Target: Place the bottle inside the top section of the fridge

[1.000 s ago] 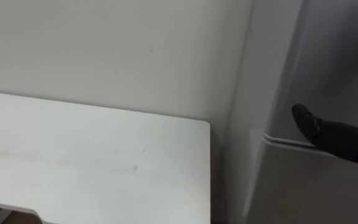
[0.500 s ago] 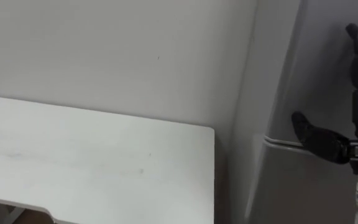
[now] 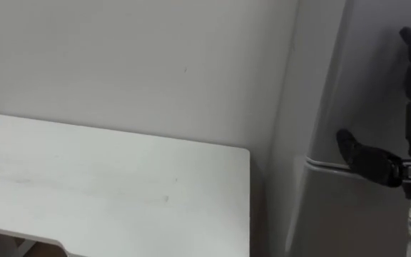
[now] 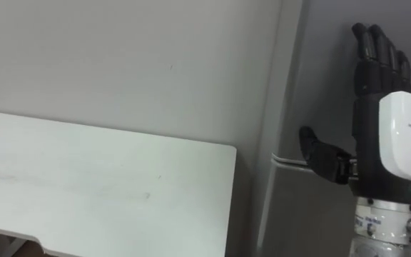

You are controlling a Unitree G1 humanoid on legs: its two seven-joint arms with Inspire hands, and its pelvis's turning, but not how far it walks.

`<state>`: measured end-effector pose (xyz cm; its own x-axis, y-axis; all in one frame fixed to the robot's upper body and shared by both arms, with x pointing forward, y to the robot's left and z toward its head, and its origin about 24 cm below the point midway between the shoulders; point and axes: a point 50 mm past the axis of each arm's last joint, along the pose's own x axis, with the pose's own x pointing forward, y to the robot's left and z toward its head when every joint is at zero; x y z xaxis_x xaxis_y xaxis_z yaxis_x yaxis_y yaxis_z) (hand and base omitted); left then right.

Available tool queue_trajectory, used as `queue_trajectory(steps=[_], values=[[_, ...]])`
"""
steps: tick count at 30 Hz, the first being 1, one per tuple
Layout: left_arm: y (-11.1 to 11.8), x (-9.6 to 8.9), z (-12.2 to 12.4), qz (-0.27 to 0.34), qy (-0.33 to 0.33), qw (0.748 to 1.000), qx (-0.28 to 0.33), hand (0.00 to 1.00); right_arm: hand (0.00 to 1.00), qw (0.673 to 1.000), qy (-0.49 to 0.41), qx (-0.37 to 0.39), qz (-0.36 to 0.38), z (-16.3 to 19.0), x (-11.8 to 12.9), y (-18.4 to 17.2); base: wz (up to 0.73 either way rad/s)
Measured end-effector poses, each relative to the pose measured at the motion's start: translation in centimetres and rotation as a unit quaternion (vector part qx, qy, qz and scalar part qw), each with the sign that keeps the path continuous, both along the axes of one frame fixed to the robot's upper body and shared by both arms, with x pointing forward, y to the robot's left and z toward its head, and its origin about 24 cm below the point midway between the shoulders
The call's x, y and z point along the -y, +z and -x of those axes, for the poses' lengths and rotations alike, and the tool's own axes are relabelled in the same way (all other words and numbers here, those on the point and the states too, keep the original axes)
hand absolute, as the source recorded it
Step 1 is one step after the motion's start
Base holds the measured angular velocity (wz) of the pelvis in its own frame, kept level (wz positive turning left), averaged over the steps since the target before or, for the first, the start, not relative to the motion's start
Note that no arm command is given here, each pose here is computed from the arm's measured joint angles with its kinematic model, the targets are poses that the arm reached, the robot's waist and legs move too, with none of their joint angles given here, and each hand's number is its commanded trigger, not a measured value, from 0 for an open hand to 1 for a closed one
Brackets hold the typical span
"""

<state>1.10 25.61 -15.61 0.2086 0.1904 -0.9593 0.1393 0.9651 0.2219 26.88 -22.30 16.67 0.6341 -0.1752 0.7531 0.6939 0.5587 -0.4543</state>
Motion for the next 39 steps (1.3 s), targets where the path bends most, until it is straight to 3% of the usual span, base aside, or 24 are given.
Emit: queue_trajectory(steps=[14, 18, 28, 39], values=[[0.1, -0.2, 1.2, 0.0, 0.012, 1.0, -0.002, 0.0, 0.0, 0.999, 0.041, 0.019, -0.027, 1.0, 0.7, 0.8, 0.03], [0.1, -0.1, 1.2, 0.003, 0.017, 1.0, 0.0, 0.0, 0.0, 0.998, 0.01, 0.045, -0.034, 1.7, 2.5, 1.7, 0.03], [0.2, -0.4, 1.4, 0.004, 0.048, 0.999, 0.018, 0.0, 0.0, 0.982, -0.062, 0.062, -0.165, 3.8, 8.5, 1.5, 0.0], [0.4, -0.8, 1.8, -0.001, 0.066, 0.997, 0.031, 0.0, 0.0, 0.969, -0.112, 0.078, -0.204, 5.1, 10.8, 1.4, -0.08]])
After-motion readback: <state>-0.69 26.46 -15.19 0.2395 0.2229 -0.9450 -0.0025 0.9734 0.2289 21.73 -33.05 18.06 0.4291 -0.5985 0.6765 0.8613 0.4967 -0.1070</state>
